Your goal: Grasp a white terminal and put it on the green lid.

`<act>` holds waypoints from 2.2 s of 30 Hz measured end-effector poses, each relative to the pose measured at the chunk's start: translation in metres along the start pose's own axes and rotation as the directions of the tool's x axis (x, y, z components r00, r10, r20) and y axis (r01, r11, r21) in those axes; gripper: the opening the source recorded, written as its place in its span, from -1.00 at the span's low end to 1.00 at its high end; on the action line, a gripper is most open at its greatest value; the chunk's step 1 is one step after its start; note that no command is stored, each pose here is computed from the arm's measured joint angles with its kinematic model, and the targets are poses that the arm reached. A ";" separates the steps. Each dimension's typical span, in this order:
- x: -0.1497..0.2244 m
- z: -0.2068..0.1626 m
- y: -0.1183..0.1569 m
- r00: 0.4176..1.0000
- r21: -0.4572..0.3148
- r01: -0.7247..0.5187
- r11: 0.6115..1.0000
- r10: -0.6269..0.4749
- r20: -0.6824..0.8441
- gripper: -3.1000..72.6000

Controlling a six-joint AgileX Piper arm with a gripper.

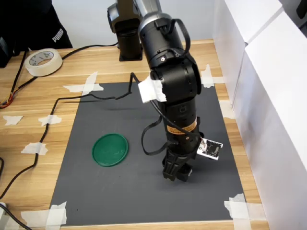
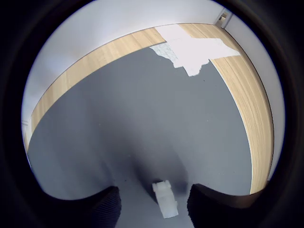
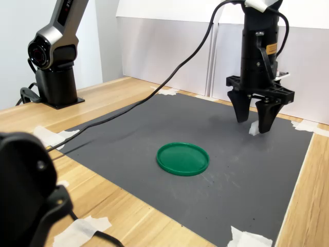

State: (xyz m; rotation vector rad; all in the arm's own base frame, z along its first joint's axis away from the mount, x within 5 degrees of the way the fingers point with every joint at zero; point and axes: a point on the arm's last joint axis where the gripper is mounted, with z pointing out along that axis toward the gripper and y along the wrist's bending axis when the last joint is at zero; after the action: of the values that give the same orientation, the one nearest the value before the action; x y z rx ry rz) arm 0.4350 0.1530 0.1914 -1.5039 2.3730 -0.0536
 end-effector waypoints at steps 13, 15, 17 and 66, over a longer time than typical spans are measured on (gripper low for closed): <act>0.001 0.001 -0.001 0.995 0.016 -0.100 0.995 0.100 -0.007 -0.69; 0.002 0.000 -0.002 0.994 0.022 -0.110 0.994 0.110 -0.020 -0.69; 0.004 -0.002 -0.002 0.991 0.030 -0.121 0.992 0.122 -0.046 -0.69; 0.167 -0.066 -0.031 0.922 0.154 -0.361 0.920 0.377 -0.093 -0.67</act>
State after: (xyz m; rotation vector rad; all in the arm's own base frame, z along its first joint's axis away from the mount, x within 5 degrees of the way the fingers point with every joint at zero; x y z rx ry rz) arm 0.3777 -0.0181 0.2179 -0.9968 2.6507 -0.2157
